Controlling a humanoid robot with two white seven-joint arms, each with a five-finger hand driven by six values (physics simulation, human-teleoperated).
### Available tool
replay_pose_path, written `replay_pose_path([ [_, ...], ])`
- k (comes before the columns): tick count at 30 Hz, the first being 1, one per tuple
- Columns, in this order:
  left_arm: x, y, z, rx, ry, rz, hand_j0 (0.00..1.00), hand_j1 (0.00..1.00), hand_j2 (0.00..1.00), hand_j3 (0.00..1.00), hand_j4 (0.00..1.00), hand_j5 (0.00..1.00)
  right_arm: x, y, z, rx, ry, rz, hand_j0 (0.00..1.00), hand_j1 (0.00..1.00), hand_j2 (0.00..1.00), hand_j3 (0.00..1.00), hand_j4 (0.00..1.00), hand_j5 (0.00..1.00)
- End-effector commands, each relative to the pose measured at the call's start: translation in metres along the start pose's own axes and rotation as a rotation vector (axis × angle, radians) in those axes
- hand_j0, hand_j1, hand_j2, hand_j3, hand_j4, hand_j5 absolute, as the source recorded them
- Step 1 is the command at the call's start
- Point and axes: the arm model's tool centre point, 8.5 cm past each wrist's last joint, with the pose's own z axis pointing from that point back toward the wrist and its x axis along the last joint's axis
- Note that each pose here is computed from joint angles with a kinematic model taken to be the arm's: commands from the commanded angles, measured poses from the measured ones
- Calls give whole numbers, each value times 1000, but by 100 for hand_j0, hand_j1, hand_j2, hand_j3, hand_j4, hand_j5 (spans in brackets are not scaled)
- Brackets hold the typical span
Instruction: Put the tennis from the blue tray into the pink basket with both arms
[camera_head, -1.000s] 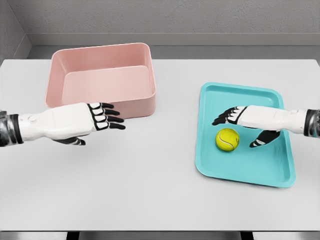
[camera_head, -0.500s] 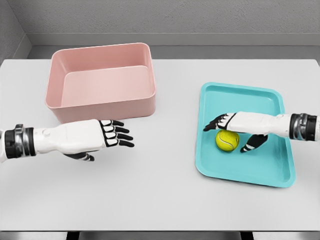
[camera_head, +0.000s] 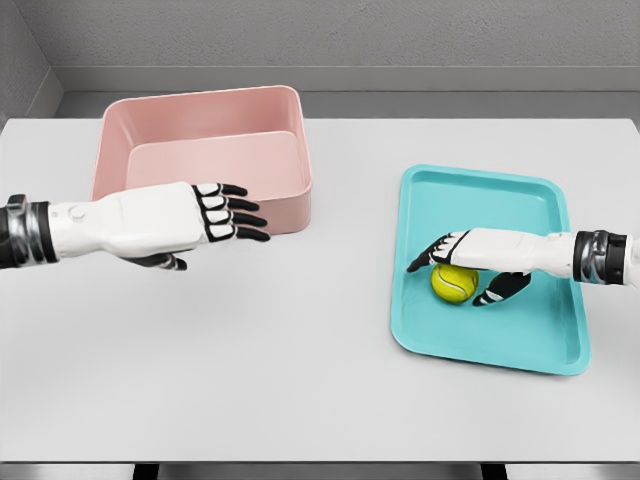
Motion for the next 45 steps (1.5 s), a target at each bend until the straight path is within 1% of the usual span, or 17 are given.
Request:
replay_pose_path([
  [1, 1, 8, -3, 71, -19, 95, 100, 100, 100, 100, 100, 100, 0, -1, 0, -4, 0, -6, 86, 86, 86, 86, 86, 86],
  [2, 3, 9, -8, 76, -30, 96, 100, 100, 100, 100, 100, 100, -1, 0, 1, -4, 1, -7, 86, 86, 86, 86, 86, 86],
  [3, 4, 10, -15, 50, -50, 94, 100, 100, 100, 100, 100, 100, -1, 0, 1, -4, 3, -8, 86, 86, 86, 86, 86, 86],
  [5, 17, -3, -39, -26, -132, 138, 100, 100, 100, 100, 100, 100, -1, 0, 1, -4, 3, -8, 86, 86, 86, 86, 86, 86],
  [6, 17, -2, -40, -38, -137, 130, 100, 100, 100, 100, 100, 100, -1, 1, 1, -3, 2, -9, 86, 86, 86, 86, 86, 86],
  [7, 17, -2, -40, -42, -136, 125, 100, 100, 100, 100, 100, 100, -1, 1, 0, -4, 1, -9, 86, 86, 86, 86, 86, 86],
  [9, 14, -5, -35, -142, -130, 101, 100, 100, 100, 100, 100, 100, -2, 1, -1, -5, 3, -14, 83, 83, 83, 83, 83, 83],
  [12, 8, -1, -23, -183, -99, 80, 100, 100, 100, 100, 100, 100, -2, 1, -1, -5, 1, -14, 81, 81, 81, 81, 81, 81],
  [13, 6, -1, -20, -235, -93, 68, 100, 100, 100, 100, 100, 100, -1, 1, -2, -5, 0, -13, 80, 80, 80, 80, 80, 80],
  [14, 4, -1, -18, -313, -91, 45, 100, 100, 100, 100, 100, 100, -1, 1, -3, -7, -3, -14, 77, 77, 77, 77, 77, 77],
  [17, 3, 1, -16, -354, -89, 33, 100, 100, 100, 100, 100, 100, -1, 1, -3, -6, -1, -14, 70, 70, 70, 70, 70, 70],
  [18, 3, -4, -15, -423, -93, 29, 100, 100, 100, 100, 100, 100, -1, 1, -3, -5, -3, -14, 68, 68, 68, 68, 68, 68],
  [19, 3, -5, -15, -444, -95, 27, 100, 100, 100, 100, 100, 100, -1, 1, -3, -5, -3, -14, 67, 67, 67, 67, 67, 67],
  [28, 6, -3, -24, -428, -116, 23, 100, 100, 100, 100, 100, 100, -2, -1, 0, -11, 3, -10, 61, 61, 61, 61, 61, 61],
  [35, 5, -3, -22, -427, -112, 28, 100, 100, 100, 100, 100, 100, -4, -14, 10, -26, 21, 16, 57, 57, 57, 57, 57, 57],
  [39, 5, -4, -21, -430, -110, 31, 100, 100, 100, 100, 100, 100, -1, -30, 12, -44, 18, 48, 56, 56, 56, 56, 56, 56],
  [45, 5, -3, -20, -431, -107, 30, 100, 100, 100, 100, 100, 100, 15, -40, 5, -54, -29, 86, 56, 56, 56, 56, 56, 56],
])
